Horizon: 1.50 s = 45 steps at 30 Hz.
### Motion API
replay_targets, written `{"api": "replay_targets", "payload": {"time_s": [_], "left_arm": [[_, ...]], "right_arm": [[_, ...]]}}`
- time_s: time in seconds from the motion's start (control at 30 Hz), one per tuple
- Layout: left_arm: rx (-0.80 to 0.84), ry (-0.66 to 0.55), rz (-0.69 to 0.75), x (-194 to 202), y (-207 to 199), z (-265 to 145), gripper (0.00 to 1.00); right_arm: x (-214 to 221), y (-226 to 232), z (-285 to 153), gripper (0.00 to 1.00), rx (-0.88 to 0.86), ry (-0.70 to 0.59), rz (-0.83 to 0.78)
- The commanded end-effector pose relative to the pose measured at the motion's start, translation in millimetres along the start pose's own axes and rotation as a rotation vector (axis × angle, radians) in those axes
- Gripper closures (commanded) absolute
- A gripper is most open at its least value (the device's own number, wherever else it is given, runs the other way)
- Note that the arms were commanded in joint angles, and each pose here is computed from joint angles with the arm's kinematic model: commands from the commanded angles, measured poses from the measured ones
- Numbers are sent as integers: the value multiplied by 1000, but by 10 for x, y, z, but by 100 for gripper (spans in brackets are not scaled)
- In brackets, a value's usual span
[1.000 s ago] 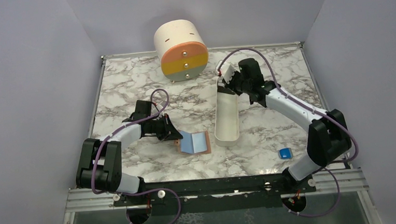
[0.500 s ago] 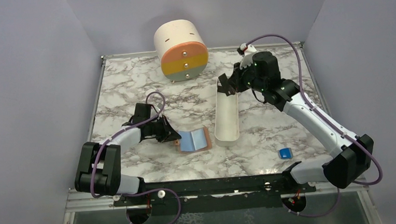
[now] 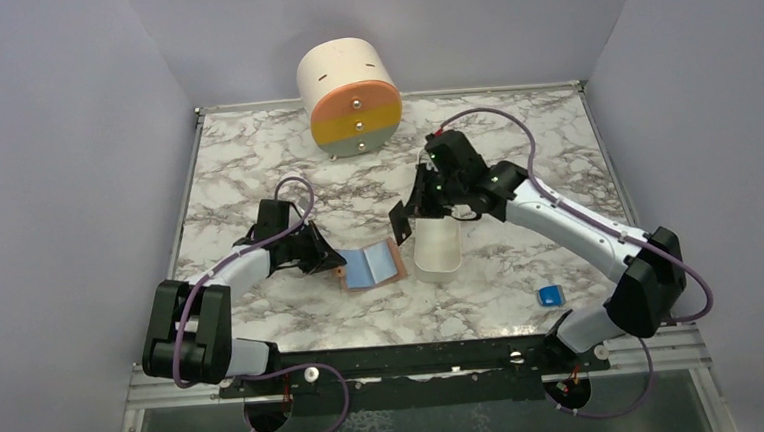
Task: Put the credit cards into the card holder
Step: Insert the credit card into the card holder.
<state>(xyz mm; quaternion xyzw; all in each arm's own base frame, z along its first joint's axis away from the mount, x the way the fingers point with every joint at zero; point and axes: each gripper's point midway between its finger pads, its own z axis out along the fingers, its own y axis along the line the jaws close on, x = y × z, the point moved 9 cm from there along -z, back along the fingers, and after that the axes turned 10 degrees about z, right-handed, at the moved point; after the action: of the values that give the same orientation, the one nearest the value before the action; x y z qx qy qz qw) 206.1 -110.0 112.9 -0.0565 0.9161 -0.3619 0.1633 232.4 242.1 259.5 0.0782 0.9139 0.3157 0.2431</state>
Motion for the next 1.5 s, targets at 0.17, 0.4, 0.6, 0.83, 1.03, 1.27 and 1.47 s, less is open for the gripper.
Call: {"api": "replay_targets", "payload": {"time_s": [0.17, 0.4, 0.6, 0.83, 1.03, 1.27, 1.47], "left_arm": [[15, 46, 29, 57, 46, 45, 100], [8, 61, 29, 69, 67, 63, 100], [-2, 71, 30, 55, 81, 81, 97], [-28, 73, 41, 16, 81, 76, 88], [-64, 66, 53, -12, 86, 56, 79], [-103, 56, 58, -26, 104, 41, 72], [-131, 59, 52, -22, 125, 39, 68]], "right_arm": [[431, 401, 410, 99, 245, 40, 113], [594, 436, 636, 99, 288, 43, 87], [676, 409, 793, 99, 345, 42, 73], [716, 424, 953, 99, 257, 80, -40], [841, 318, 1062, 99, 140, 169, -195], [924, 174, 1117, 99, 117, 219, -250], [926, 77, 1155, 99, 79, 256, -228]]}}
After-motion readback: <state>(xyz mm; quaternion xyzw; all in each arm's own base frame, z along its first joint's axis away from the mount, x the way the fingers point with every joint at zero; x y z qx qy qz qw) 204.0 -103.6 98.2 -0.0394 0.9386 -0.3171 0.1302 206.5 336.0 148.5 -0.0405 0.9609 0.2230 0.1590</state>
